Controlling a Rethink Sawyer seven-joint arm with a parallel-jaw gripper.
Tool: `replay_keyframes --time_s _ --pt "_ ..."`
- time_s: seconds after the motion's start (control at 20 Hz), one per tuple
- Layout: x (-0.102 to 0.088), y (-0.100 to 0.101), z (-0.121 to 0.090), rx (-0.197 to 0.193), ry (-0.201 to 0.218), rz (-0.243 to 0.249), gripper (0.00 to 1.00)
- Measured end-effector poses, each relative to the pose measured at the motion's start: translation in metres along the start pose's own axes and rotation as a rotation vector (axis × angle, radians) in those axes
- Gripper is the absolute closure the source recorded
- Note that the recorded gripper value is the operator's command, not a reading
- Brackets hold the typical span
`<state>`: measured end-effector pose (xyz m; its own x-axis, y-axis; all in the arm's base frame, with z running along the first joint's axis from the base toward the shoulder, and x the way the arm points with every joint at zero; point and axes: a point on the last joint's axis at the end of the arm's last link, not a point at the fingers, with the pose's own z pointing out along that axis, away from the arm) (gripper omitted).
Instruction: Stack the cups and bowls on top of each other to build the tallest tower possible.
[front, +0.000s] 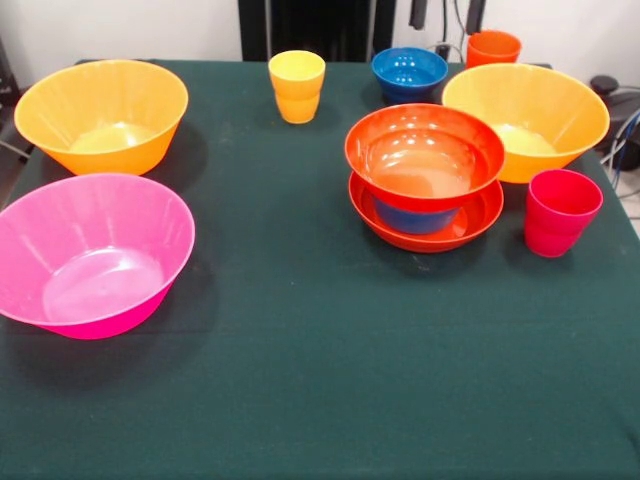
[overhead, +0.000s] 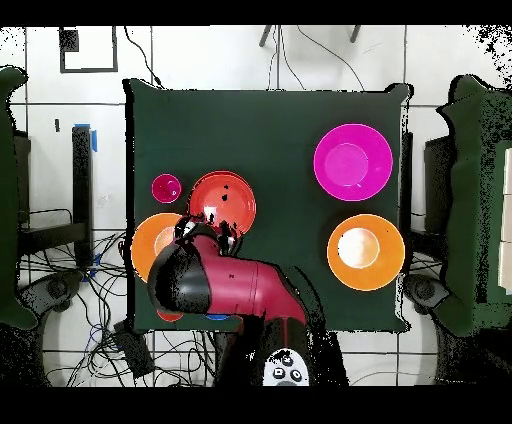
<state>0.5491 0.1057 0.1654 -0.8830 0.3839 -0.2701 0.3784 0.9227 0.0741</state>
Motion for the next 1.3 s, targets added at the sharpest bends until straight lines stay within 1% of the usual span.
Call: replay_keyframes --time_s 0.05,0.5,0.9,1.3 --pt "-0.003 -0.007 0.002 0.002 0.006 0.015 0.0" --pt "-0.018 -0.031 0.012 0.002 0.02 0.071 0.0" --pt "-0.027 -0.045 0.012 -0.001 0.014 0.072 0.0" --pt "-0.044 -0.074 0.015 -0.009 0.01 0.094 0.0"
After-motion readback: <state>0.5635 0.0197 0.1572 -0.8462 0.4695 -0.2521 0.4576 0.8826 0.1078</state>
